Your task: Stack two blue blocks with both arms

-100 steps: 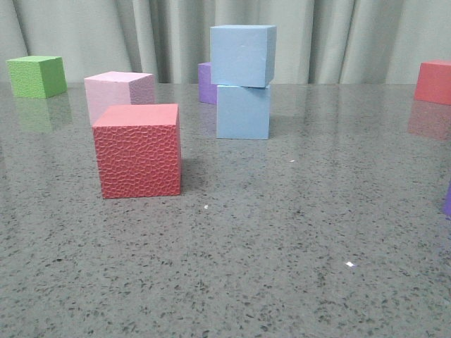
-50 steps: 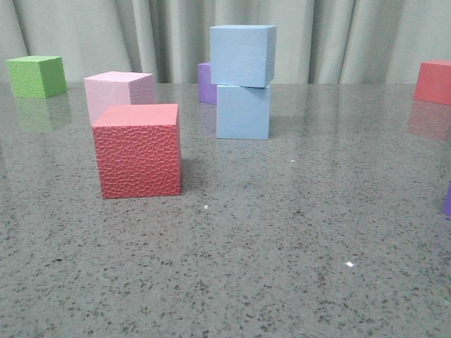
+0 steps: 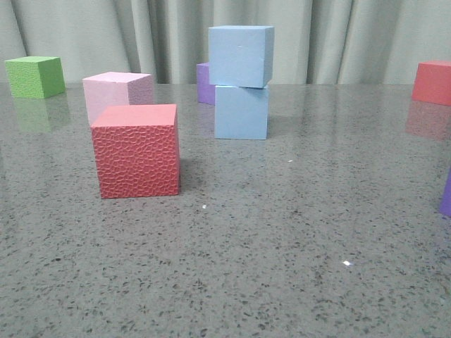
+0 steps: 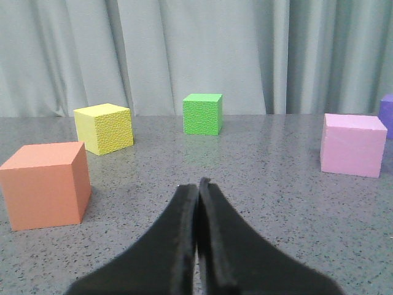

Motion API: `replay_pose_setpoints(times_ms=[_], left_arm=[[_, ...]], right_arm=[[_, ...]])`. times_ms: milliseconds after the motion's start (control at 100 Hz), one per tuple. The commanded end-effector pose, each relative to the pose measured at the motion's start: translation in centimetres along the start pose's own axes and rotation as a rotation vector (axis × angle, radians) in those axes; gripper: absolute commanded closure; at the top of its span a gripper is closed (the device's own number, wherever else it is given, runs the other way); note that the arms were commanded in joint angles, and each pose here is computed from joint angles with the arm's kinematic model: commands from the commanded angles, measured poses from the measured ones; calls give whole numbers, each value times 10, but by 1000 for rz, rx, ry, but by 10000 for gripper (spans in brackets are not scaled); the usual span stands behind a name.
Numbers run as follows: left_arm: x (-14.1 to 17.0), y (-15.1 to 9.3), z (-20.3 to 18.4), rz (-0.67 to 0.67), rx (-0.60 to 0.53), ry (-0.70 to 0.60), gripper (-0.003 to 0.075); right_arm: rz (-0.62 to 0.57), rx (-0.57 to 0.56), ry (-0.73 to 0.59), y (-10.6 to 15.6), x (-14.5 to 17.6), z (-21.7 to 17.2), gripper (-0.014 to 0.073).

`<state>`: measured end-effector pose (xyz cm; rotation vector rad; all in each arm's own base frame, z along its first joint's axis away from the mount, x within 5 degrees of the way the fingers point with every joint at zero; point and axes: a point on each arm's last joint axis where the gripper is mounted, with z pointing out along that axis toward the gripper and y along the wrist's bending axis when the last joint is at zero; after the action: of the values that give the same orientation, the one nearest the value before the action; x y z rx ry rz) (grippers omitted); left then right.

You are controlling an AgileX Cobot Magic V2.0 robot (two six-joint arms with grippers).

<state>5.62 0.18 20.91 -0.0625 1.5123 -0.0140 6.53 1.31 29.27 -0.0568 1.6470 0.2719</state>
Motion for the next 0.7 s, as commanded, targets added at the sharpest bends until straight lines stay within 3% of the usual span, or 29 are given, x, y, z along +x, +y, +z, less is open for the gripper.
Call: replay_pose_setpoints(times_ms=[0,230,690], left_arm=[[0,0,-2,-8,0,-85,739],[0,0,-2,-8,0,-85,739],[0,0,-2,-8,0,-84,739]], right_arm=[[-61,11,-158,0,-8,3,664],[-54,108,-159,-11,24,4,664],[-55,155,-191,-21,85,-6,664]])
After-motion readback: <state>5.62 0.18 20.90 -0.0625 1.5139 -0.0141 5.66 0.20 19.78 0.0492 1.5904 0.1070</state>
